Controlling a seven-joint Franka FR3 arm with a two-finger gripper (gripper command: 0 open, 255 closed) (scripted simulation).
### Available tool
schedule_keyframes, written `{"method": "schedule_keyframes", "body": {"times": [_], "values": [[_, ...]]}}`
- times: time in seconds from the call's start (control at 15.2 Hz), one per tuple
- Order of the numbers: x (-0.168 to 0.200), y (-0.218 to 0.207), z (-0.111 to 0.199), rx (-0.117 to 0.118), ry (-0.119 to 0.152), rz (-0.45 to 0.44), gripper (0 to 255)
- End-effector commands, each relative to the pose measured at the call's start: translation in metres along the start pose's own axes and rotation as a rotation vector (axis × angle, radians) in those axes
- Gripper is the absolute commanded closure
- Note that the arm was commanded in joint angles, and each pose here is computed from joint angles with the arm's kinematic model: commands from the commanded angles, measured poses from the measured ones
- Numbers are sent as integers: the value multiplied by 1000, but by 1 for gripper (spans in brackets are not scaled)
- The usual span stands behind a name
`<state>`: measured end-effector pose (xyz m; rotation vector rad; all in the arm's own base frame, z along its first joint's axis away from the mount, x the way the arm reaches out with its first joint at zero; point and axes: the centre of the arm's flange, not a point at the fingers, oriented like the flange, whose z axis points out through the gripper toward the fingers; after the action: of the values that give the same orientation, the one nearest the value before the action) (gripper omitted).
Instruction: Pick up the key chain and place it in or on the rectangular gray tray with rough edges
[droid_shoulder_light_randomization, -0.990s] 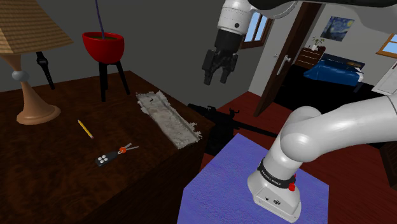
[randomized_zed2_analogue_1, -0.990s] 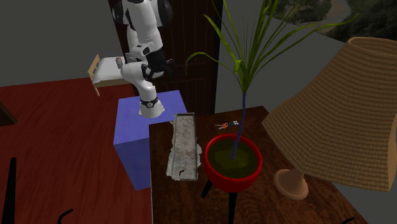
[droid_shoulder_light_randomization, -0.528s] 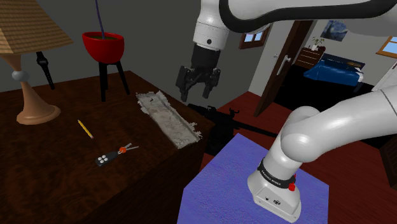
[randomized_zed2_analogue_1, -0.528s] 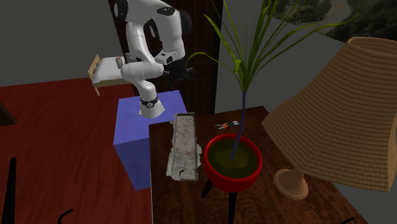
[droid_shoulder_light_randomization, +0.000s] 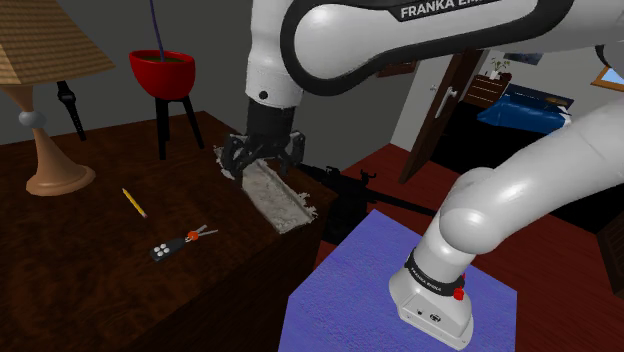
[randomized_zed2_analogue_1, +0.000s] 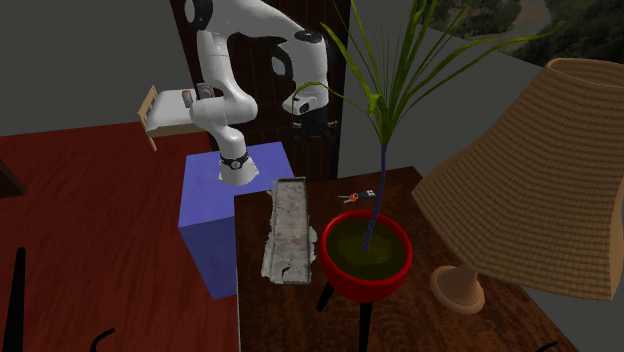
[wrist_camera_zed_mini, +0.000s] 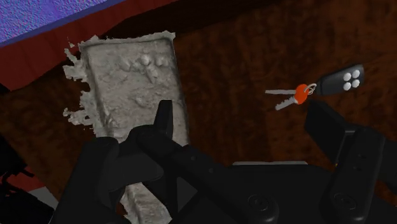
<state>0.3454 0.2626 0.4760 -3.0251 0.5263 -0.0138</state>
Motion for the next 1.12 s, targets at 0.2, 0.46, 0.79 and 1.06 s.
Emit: {"method": "schedule_keyframes", "body": {"times": [0.2,0.46,0.79,1.06], "values": [[2,-60,34,-18,11,84,0],[7,-107,62,-35,20,149,0],[19,-164,98,-56,31,231,0],[24,-183,121,-63,35,258,0]]}}
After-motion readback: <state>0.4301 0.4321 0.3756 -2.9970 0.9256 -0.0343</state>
